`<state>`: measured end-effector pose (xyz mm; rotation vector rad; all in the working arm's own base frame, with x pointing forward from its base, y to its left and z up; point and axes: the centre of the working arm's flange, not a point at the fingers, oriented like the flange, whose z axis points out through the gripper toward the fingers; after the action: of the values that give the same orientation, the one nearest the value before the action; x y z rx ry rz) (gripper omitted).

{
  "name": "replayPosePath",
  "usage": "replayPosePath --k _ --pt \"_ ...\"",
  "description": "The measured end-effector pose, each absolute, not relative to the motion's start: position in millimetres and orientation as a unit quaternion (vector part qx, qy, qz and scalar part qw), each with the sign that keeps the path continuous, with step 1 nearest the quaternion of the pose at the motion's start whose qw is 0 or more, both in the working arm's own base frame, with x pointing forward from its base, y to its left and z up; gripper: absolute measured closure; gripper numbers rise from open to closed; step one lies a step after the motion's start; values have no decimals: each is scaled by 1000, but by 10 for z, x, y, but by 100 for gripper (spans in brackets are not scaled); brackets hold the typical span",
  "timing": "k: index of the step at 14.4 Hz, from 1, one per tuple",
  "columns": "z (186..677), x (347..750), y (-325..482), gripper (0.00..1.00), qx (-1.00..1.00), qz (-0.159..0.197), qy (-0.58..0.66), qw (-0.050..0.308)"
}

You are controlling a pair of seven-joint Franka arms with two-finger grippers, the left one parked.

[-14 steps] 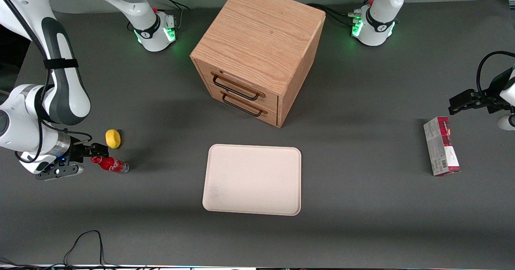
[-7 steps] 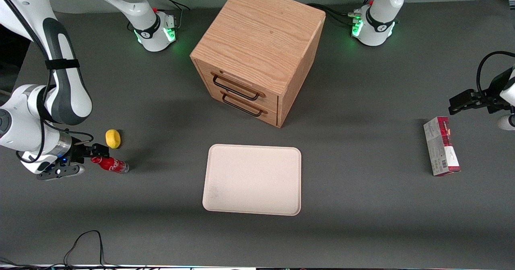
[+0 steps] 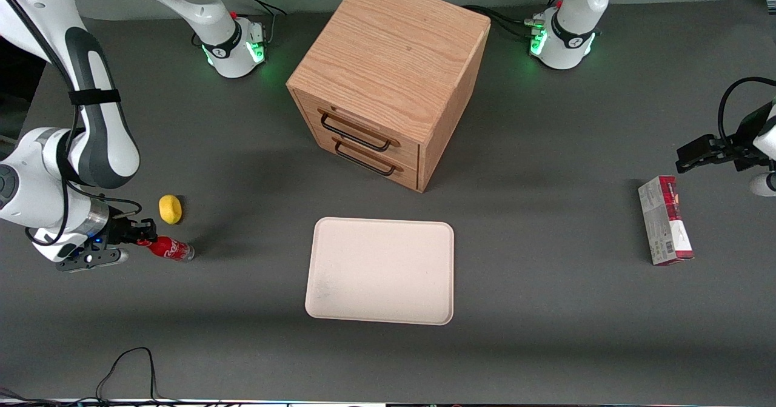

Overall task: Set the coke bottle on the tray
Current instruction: 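Close the right gripper on the bottle cap and lift it, then carry the bottle with the right gripper onto the cream tray's corner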

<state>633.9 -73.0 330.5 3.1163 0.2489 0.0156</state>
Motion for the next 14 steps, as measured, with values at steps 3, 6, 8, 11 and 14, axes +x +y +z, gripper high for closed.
replayPosePath --k 3,6,8,11,14 --pt "3305 6339 -730 69 997 5 80 8" --pt "3313 6340 -730 69 997 4 79 7" --pt "3424 6350 -717 69 997 -13 77 4" --pt "4115 6406 -598 69 996 -59 72 -7" --pt "5135 6365 -497 69 995 -78 68 -10"
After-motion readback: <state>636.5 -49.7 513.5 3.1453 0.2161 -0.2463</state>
